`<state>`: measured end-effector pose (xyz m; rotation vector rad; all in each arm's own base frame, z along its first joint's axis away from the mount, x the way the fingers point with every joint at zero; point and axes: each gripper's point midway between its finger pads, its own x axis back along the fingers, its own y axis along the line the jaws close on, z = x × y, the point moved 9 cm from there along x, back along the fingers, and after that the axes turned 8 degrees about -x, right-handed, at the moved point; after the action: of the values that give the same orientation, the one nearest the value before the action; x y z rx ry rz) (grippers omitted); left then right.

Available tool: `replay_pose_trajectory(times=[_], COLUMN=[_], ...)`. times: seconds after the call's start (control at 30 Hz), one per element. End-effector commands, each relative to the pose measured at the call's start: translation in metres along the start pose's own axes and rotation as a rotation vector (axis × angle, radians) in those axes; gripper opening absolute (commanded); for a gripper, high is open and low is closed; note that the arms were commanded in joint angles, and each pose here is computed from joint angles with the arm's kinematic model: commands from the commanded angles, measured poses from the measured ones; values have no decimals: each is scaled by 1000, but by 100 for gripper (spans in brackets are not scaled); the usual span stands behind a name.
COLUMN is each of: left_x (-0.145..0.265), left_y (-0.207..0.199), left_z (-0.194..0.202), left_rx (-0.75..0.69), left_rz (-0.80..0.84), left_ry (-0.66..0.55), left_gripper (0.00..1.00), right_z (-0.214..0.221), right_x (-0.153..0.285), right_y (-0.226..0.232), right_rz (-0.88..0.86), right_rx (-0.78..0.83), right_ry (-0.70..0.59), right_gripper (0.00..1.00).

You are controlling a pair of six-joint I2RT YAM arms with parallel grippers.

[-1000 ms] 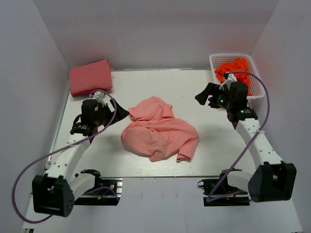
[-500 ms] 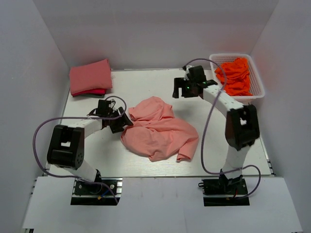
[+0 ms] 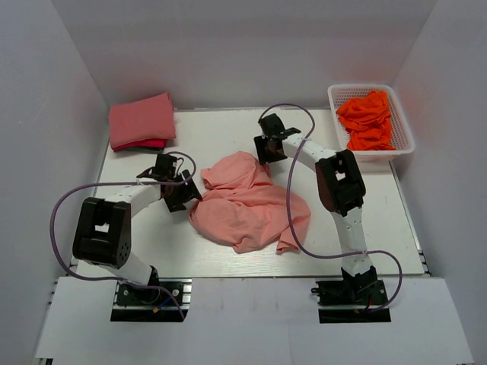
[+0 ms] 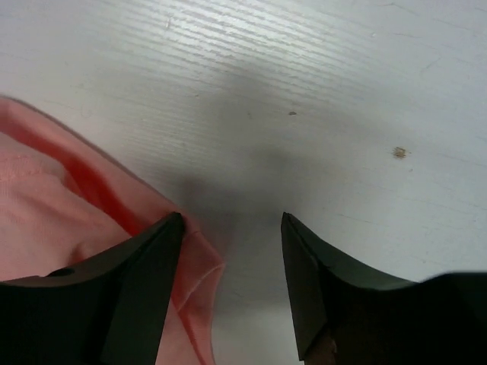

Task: Fold and stack the t-shirts
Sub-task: Flatten out the tshirt

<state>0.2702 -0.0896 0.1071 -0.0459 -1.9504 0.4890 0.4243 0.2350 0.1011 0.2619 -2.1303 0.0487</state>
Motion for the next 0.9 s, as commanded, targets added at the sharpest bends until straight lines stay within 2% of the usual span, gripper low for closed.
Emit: replay_pose_trajectory(times=[0.0,0.03,0.07,0.17,0.2,0.43,0.47,0.53,0.57,0.67,0.77,0.8,0.83,0.87], left_x=[18,22,25,28,26,17,14,6,3,-7,-18,-18,-18,-16], left_y=[13,14,14,19,19,18,14,10,3,-7,-12,-13,-13,-13], left_z=[15,16,17,27,30,55,51,56,51,45,39,36,34,32], left_rx=[8,7,8,8,9,-9,-20,-23,-39,-48,-84,-80,-91,-108], left_rz=[-124,-137,-138,-139,-129,58,100,166,235,271,262,246,234,232], left_ry=[55,50,51,52,59,61,27,56,33,24,68,75,68,51], left_gripper=[81,81,81,81,81,75,75,73,71,55,22,8,0,0], right_z=[7,14,12,29,29,27,24,16,14,7,3,1,-1,-2], right_x=[5,3,6,4,7,13,15,22,24,34,45,49,53,56], right_y=[5,2,4,-5,-6,-19,-22,-23,-23,-22,-24,-26,-29,-29], right_rz=[20,28,18,32,41,182,198,189,181,163,167,168,190,192], right_rx=[15,9,-24,-60,-72,-123,-132,-148,-146,-149,-149,-155,-153,-154], right_ry=[0,20,1,8,-2,-49,-61,-86,-91,-138,-171,-181,-194,-201], right_gripper=[48,48,33,13,0,0,0,0,0,0,0,0,0,0])
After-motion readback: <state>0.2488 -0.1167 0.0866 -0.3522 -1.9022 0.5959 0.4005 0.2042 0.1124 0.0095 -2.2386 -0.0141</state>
